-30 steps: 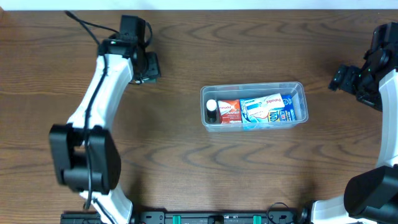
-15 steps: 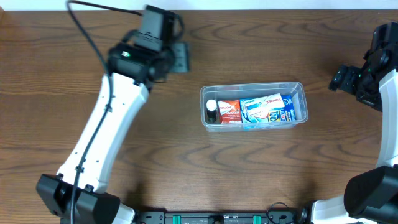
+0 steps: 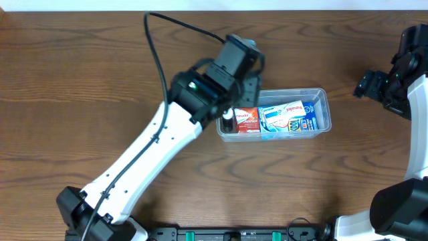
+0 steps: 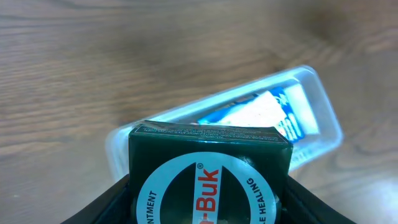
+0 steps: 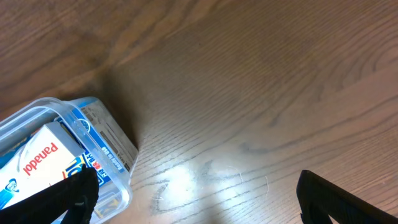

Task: Pack container
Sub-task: 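Lift the green box and carry it over the container's left end, then lower the green box into the container beside the bottle and release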

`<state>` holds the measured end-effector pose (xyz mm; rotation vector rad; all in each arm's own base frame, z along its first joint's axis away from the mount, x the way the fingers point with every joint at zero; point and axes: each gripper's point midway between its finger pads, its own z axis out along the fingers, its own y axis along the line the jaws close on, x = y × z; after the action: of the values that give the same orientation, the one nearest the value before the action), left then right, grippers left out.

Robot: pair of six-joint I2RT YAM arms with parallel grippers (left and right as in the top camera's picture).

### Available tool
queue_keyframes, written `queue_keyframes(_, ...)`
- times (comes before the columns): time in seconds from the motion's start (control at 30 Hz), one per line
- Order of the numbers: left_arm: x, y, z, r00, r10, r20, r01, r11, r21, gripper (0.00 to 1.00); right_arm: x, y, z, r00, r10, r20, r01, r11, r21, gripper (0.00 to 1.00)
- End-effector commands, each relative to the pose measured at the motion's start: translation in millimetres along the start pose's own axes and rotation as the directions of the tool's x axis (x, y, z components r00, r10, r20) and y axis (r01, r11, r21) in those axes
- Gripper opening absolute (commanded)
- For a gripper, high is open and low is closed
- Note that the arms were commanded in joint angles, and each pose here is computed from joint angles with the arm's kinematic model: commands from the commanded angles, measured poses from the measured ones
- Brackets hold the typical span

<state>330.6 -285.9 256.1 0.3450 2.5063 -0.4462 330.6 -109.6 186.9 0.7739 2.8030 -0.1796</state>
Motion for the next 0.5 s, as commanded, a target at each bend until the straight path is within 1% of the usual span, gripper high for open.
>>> queue_keyframes(0.0,9,-17,11,1.000,0.007,-0.026,-0.006,1.000,0.011,0.61,-1,-3,0,1.000,-0.004,0.002,0.004,1.000,0.005,0.99)
queue_keyframes(0.13,23,-31,34,0.997,0.040,-0.071,-0.039,0.999,0.015,0.61,-1,-3,0,1.000,-0.004,0.002,0.004,1.000,0.005,0.99)
queue_keyframes(0.23,34,-35,51,0.993,0.040,-0.112,-0.040,0.999,0.004,0.61,-1,-3,0,1.000,-0.004,0.002,0.004,1.000,0.005,0.99)
queue_keyframes(0.33,43,-35,67,0.989,0.013,-0.149,-0.016,1.000,-0.016,0.61,-1,-3,0,1.000,-0.004,0.002,0.004,1.000,0.005,0.99)
queue_keyframes(0.47,51,-31,83,0.982,-0.064,-0.176,0.055,0.997,-0.056,0.61,-1,-3,0,1.000,-0.004,0.002,0.004,1.000,0.005,0.99)
